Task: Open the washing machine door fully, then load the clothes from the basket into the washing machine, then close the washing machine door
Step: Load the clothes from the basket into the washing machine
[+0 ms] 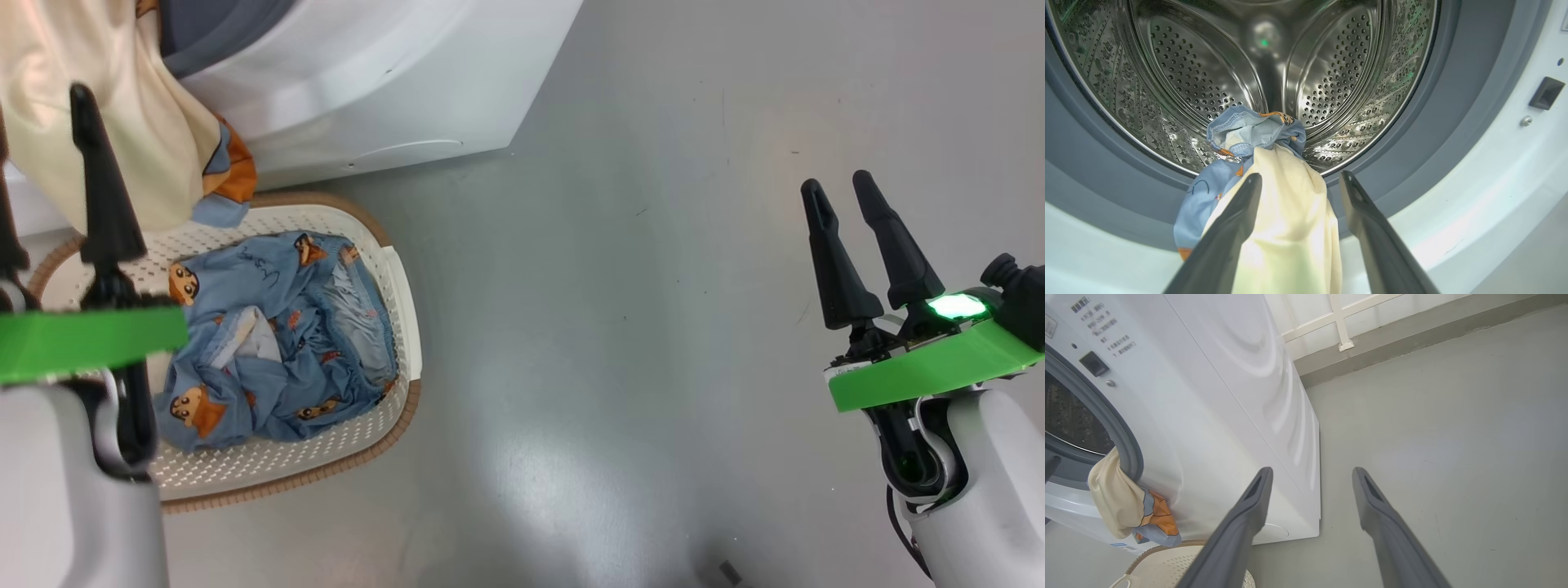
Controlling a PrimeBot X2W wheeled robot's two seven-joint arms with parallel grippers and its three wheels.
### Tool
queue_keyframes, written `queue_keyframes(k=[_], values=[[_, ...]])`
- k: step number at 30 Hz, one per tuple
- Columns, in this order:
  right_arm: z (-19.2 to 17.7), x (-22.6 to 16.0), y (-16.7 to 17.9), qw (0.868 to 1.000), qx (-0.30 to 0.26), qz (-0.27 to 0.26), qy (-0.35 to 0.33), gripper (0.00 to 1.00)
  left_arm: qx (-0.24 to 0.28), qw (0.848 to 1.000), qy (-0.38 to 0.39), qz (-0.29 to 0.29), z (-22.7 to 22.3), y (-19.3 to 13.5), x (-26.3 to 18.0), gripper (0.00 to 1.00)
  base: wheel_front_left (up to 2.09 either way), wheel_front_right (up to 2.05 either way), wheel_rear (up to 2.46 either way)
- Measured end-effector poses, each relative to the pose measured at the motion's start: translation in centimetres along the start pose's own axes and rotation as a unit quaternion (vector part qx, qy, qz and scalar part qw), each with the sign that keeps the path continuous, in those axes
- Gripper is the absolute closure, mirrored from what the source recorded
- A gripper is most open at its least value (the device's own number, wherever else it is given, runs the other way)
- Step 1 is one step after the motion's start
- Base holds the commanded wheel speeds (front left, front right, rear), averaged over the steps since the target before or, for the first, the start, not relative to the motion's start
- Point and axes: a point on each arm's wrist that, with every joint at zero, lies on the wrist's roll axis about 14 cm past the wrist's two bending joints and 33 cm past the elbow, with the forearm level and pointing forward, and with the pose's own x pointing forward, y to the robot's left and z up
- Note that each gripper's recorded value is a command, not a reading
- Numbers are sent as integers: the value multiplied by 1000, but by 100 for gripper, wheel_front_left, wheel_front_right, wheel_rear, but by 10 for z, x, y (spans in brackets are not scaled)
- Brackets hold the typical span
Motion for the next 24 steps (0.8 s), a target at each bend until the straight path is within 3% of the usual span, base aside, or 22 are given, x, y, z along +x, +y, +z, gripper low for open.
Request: queue_keyframes(k=[24], values=[[14,2,-2,1000,-12,2,-20,0,-27,995,84,52,-41,6,-81,0,0,0,0]])
